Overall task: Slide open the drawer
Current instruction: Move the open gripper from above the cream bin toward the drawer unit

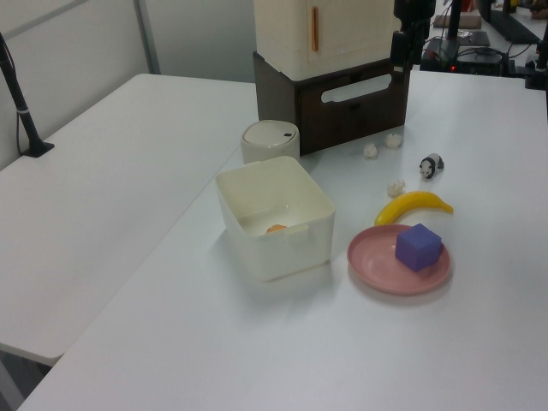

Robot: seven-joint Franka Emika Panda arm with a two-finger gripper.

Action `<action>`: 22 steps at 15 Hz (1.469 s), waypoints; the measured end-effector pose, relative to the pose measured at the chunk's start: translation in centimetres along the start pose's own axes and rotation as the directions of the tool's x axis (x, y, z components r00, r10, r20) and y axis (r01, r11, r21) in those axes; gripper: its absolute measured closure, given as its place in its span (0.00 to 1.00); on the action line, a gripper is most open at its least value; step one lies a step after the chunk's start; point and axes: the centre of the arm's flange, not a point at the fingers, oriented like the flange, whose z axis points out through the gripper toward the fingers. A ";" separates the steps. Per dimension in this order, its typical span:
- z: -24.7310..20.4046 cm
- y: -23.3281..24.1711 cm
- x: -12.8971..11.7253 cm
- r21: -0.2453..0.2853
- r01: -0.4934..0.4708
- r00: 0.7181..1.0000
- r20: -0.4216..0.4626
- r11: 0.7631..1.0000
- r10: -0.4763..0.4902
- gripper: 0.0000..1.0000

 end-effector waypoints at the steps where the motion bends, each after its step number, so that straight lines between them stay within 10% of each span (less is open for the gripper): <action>1: 0.0 0.0 0.0 0.000 0.000 1.000 0.001 1.000 0.000 0.00; 22: 1.0 -0.1 0.6 0.000 0.001 1.000 0.007 1.000 -0.001 0.00</action>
